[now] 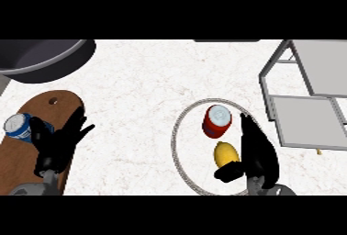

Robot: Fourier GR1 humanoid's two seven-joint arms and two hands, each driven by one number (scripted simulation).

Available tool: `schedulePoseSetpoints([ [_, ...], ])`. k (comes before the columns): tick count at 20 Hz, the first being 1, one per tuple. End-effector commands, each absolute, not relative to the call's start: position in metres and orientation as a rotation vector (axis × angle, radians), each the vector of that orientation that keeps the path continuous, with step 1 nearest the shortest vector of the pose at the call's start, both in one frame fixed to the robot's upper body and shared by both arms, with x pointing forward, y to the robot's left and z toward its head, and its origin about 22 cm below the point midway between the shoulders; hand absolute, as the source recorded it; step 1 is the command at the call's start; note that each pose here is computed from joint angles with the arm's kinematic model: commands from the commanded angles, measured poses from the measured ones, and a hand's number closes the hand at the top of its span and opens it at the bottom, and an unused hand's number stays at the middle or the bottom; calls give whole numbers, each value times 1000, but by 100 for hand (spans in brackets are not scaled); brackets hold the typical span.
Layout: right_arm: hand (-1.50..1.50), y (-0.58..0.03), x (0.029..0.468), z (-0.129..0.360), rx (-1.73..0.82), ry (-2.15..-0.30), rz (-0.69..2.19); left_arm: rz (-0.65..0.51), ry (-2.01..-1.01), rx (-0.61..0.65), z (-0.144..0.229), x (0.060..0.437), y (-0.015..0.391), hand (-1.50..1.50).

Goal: Pick the lemon from the placemat and place it in the tiered shelf

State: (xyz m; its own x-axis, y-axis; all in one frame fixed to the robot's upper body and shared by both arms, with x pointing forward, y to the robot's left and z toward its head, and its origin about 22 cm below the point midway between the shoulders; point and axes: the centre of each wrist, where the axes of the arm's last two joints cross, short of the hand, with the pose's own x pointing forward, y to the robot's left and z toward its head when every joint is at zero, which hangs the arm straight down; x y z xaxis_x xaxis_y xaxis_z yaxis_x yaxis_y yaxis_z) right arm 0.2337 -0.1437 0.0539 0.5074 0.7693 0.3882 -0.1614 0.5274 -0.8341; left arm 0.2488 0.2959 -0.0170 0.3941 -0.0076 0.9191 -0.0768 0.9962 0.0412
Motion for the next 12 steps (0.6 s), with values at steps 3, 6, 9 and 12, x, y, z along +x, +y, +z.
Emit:
schedulePoseSetpoints([
  [3, -150, -130, 243, 28, -848, -836, 589, 39, -1125, 100, -34, 243, 300, 0],
  [6, -150, -136, 249, 32, -833, -848, 588, 41, -1117, 103, -32, 257, 283, 0],
  [9, -150, -129, 240, 16, -842, -864, 577, 55, -1118, 91, -17, 258, 293, 0],
  [12, -150, -121, 257, 14, -800, -867, 609, 45, -1116, 95, -36, 245, 307, 0],
])
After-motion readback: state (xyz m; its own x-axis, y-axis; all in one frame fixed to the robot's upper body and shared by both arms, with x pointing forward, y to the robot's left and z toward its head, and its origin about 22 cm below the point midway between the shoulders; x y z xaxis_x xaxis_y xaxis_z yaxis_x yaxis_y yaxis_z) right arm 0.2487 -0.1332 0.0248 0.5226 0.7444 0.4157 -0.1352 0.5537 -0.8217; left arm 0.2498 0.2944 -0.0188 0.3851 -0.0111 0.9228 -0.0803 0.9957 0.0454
